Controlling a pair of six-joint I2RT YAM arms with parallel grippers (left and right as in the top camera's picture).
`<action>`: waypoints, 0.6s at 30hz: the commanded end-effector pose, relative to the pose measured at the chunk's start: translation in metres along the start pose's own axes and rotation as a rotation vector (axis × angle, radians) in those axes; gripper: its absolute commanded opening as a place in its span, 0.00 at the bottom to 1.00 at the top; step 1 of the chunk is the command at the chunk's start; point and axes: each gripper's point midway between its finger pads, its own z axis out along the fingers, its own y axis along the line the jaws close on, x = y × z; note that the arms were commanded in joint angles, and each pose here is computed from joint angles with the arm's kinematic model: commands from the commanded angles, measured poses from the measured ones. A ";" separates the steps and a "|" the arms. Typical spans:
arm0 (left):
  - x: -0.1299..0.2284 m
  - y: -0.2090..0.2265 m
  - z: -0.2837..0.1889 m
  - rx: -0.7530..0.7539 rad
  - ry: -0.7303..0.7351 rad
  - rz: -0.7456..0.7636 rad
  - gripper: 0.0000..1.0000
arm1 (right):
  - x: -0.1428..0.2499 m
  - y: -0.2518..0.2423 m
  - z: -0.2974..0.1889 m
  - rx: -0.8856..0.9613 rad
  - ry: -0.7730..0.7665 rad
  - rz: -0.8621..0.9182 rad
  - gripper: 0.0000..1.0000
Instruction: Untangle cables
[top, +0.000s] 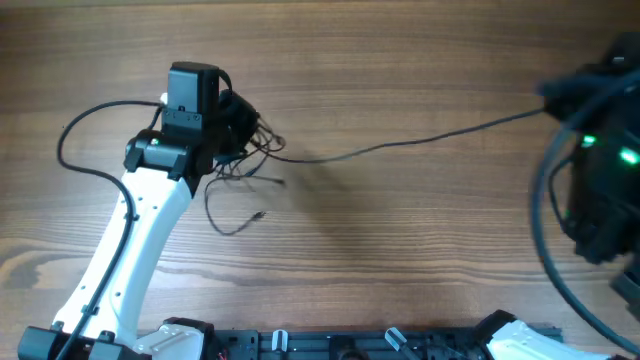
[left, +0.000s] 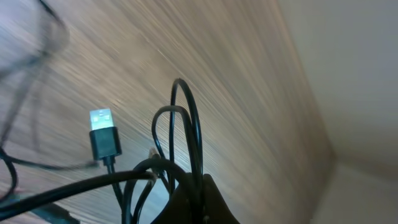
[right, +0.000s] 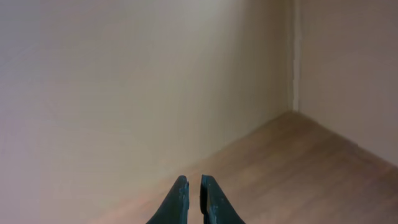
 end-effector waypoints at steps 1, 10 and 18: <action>0.031 -0.030 -0.003 0.166 0.193 0.048 0.04 | 0.042 0.035 0.013 -0.099 0.163 -0.033 0.09; 0.037 -0.116 -0.041 0.567 0.288 0.080 0.04 | 0.161 0.091 0.030 -0.213 0.599 -0.175 0.77; 0.025 -0.148 -0.068 0.685 0.312 -0.130 0.04 | 0.232 0.147 -0.012 -0.719 0.893 -0.527 0.97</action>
